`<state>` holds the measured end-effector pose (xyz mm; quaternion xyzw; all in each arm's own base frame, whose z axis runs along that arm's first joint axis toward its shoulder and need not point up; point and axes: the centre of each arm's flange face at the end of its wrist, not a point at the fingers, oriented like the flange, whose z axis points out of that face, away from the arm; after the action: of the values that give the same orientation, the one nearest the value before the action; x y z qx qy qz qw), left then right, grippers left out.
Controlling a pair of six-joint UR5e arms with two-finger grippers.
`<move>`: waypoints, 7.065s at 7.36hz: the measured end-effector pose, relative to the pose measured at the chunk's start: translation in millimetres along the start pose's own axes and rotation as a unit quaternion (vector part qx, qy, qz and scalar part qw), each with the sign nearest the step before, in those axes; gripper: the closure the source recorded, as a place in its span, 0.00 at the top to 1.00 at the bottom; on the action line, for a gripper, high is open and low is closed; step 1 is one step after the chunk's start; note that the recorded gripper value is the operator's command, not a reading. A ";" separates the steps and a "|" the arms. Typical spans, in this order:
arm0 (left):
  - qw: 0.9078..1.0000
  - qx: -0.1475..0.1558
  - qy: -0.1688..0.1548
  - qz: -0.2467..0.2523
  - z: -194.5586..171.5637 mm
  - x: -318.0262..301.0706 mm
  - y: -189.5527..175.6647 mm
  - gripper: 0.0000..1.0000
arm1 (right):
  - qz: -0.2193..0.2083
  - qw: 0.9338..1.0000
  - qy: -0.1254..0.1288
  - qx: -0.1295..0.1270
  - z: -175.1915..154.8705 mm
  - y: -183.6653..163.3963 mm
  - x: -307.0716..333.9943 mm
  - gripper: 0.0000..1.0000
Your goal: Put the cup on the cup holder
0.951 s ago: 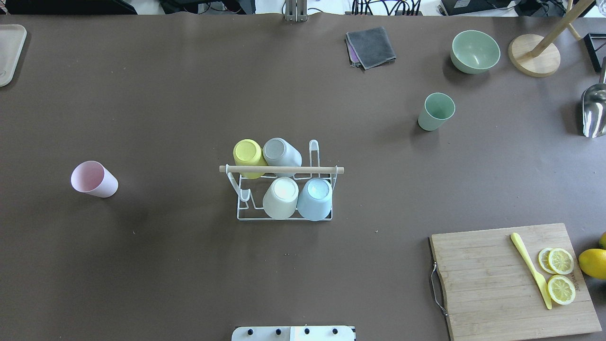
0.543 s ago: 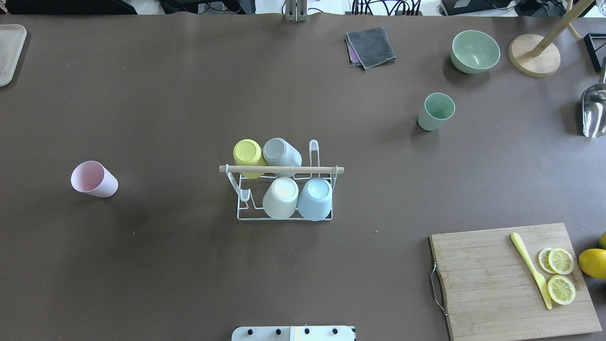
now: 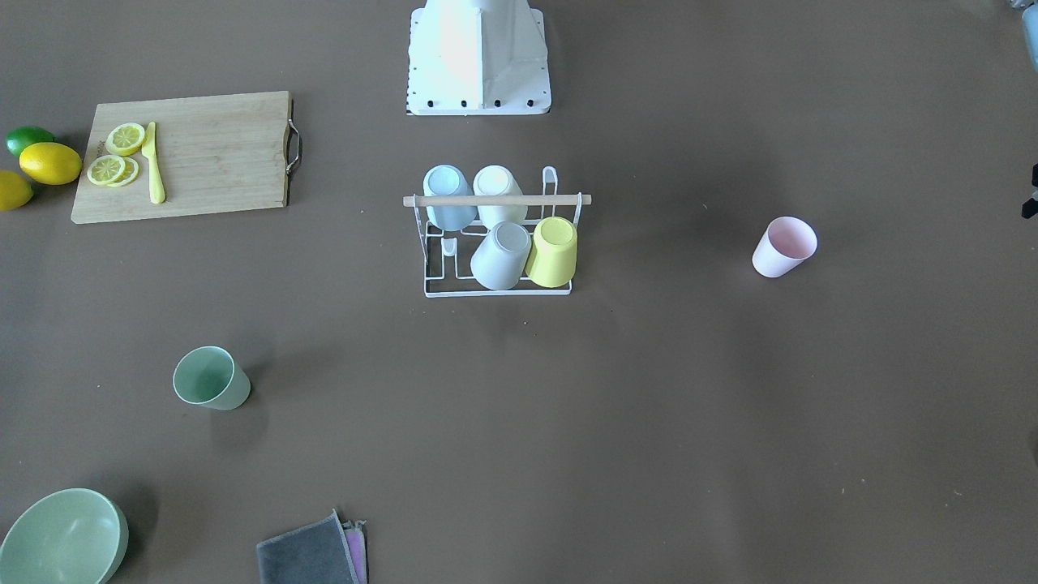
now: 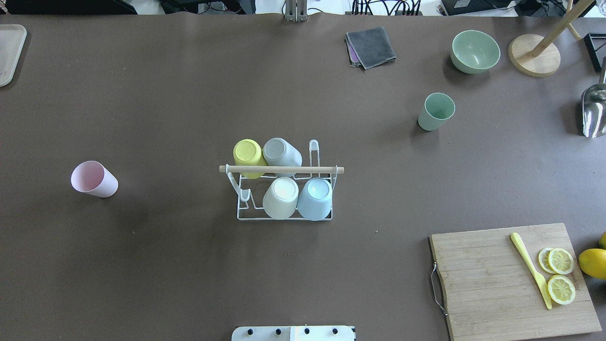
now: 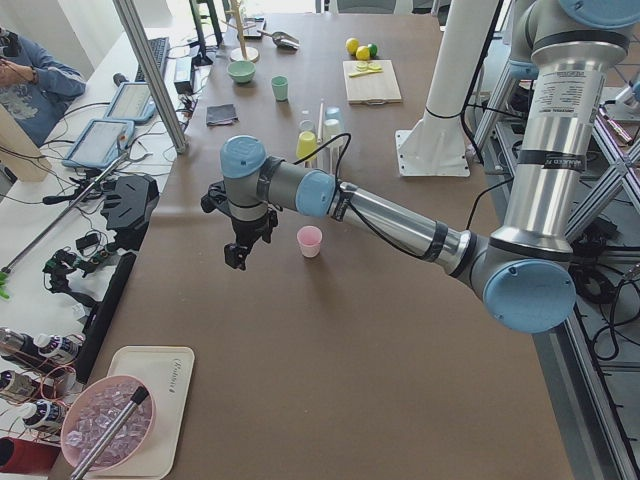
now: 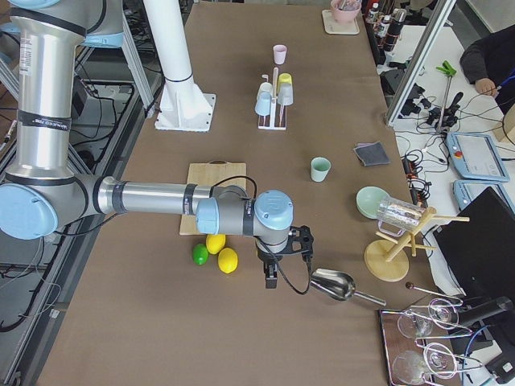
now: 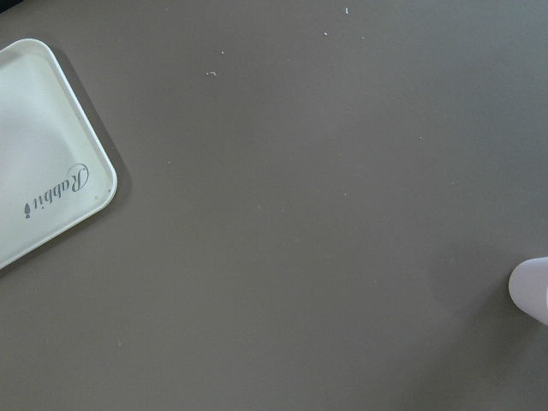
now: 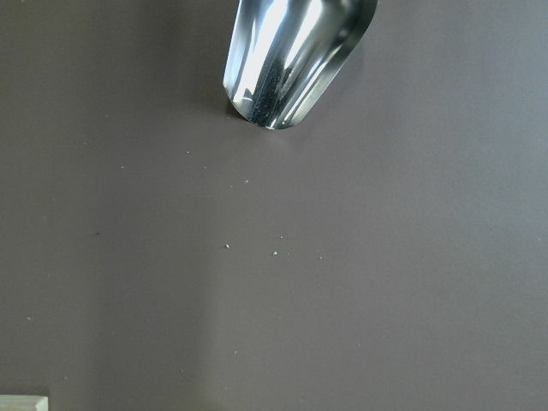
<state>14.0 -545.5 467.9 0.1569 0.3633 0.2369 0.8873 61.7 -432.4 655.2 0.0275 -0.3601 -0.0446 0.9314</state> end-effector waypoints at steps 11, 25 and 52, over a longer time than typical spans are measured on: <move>0.999 -0.020 0.033 0.037 49.5 82.6 -101.3 0.98 | -0.102 0.994 -0.040 -0.029 -11.7 -160.5 -420.7 1.00; 0.971 -0.221 0.020 -0.086 69.5 110.3 -146.9 0.98 | -0.134 0.961 0.033 -0.240 155.8 -366.9 -477.9 1.00; 0.863 -0.494 -0.008 0.107 288.8 230.4 -125.8 0.16 | -0.284 0.928 -0.010 -0.240 6.2 -385.4 -508.2 0.00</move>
<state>403.9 -558.5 478.3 -0.2626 0.1728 0.4773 0.8206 -341.2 -763.5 288.0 -0.0958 -0.3248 -0.3930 0.8549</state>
